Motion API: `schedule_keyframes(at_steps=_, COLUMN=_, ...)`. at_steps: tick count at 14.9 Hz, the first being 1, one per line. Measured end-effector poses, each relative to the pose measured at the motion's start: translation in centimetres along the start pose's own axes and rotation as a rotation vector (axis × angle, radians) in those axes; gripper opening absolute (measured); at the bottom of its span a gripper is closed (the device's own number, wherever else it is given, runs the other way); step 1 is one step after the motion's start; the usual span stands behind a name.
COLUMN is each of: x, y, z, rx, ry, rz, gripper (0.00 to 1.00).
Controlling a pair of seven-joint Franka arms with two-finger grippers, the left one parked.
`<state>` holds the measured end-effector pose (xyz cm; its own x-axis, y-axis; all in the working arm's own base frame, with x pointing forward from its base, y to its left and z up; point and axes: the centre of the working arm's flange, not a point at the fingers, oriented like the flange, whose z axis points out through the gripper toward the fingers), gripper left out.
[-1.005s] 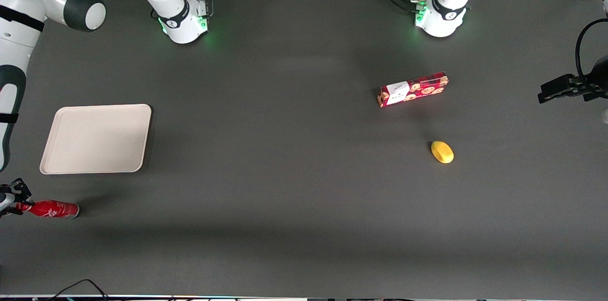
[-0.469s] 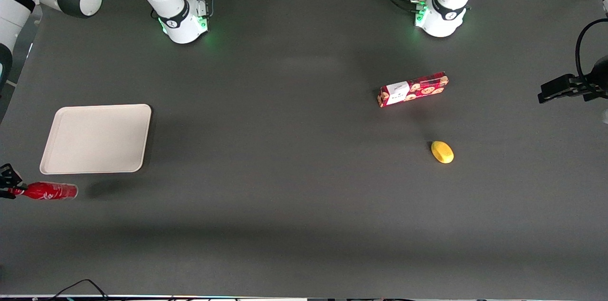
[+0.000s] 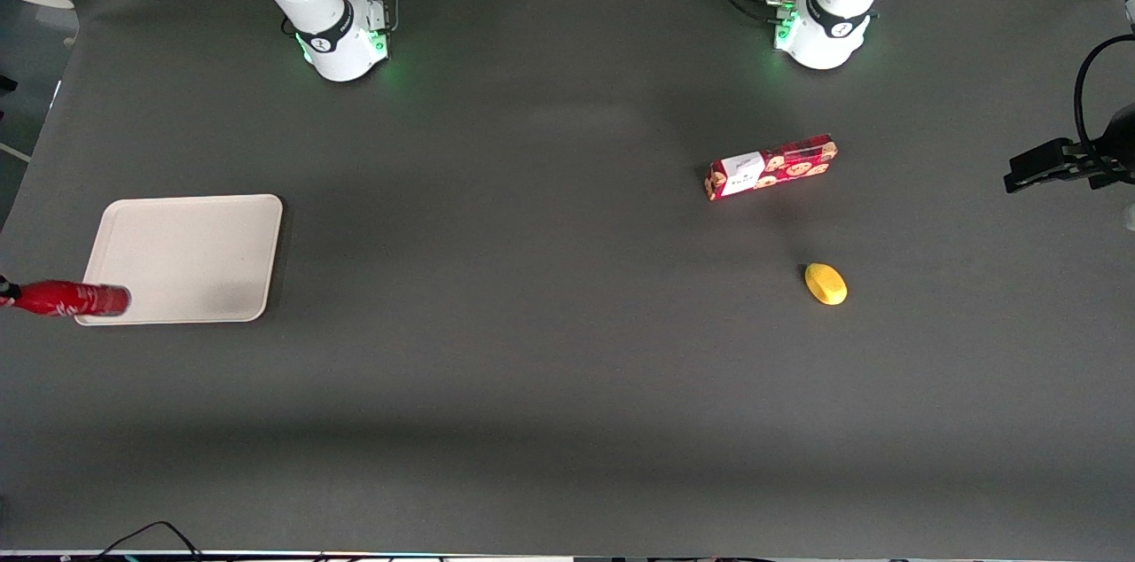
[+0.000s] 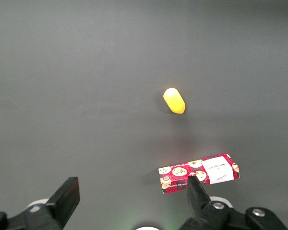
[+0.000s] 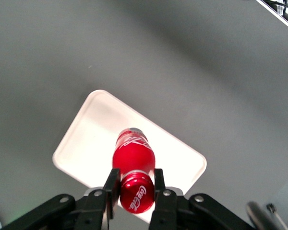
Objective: Place coke bottle on tray
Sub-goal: 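Lift the bottle with the right gripper and carry it toward the tray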
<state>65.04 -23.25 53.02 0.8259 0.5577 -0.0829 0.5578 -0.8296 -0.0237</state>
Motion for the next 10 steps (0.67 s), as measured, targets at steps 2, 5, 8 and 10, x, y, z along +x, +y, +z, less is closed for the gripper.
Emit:
schedule_keyframes(at_steps=2, x=-1.4, y=-2.5, z=-4.2, rx=-0.003, ry=-0.013, rz=0.022, gripper=0.32)
schedule_keyframes(at_steps=5, x=-4.1, y=-6.4, z=-10.2, rx=-0.035, ry=-0.046, rz=0.038, gripper=0.32)
schedule_keyframes(at_steps=8, x=-8.6, y=-9.0, z=-14.5, rx=-0.066, ry=-0.103, rz=0.062, gripper=0.32)
schedule_keyframes(at_steps=10, x=-11.5, y=-9.1, z=-14.9, rx=-0.083, ry=-0.130, rz=0.088, gripper=0.32)
